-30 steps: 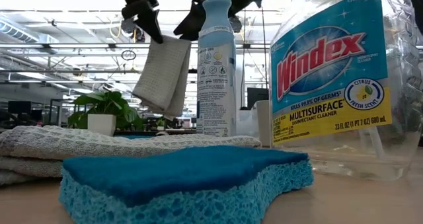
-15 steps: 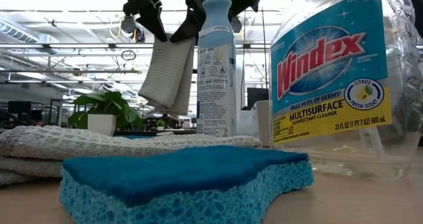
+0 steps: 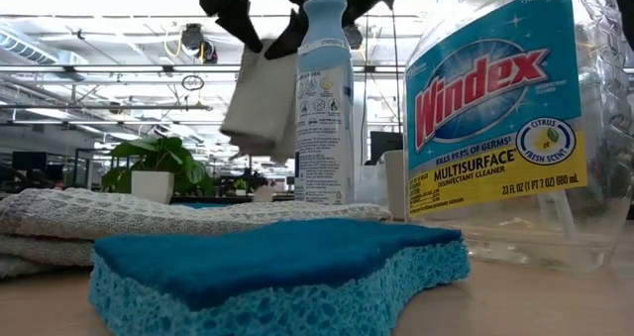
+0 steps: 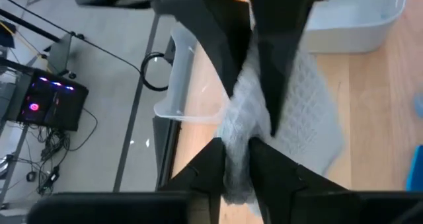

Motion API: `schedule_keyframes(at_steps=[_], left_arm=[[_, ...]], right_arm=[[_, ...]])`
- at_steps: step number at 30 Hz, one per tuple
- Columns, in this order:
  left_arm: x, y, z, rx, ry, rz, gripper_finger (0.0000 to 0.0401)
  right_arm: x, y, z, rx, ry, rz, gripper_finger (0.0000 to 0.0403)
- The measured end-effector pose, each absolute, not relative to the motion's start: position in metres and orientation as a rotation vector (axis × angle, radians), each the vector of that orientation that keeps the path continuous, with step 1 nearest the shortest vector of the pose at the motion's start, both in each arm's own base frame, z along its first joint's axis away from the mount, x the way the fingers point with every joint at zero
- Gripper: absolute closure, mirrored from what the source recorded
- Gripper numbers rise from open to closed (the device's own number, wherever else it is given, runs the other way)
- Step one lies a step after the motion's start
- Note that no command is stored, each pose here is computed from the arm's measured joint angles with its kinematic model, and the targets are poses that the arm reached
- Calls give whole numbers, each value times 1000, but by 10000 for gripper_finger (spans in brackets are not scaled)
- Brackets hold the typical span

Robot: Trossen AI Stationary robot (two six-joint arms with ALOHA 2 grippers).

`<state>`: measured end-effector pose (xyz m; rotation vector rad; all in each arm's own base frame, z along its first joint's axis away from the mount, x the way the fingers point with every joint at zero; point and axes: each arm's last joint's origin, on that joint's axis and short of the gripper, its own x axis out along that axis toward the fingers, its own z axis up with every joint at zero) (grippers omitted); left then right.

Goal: Pick & Place Kitchen Items
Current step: Put the gray towel into the transparent bin

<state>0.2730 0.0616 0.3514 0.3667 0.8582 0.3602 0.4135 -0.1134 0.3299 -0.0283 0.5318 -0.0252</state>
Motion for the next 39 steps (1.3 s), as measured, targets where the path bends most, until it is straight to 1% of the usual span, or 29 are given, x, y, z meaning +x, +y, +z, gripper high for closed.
schedule_keyframes(at_steps=[5,12,15,20,23,27,33,39], left_arm=[[274,62,355,376,823,376,309],[275,62,357,399,807,377,309],[275,63,358,394,799,382,309],[274,67,357,363,801,396,309],[274,68,354,347,804,372,309],[274,71,350,317,796,353,309],[278,71,345,238,791,363,308],[278,71,345,226,785,370,308]], right_arm=[[392,-120,350,-25,531,-55,398],[352,-130,380,9,559,-132,400],[331,-134,391,1,602,-237,401],[298,-139,402,-14,678,-467,401],[278,-142,404,-2,672,-593,401],[246,-145,395,55,675,-798,401],[198,-142,365,117,669,-1141,401],[172,-142,328,200,590,-1276,401]])
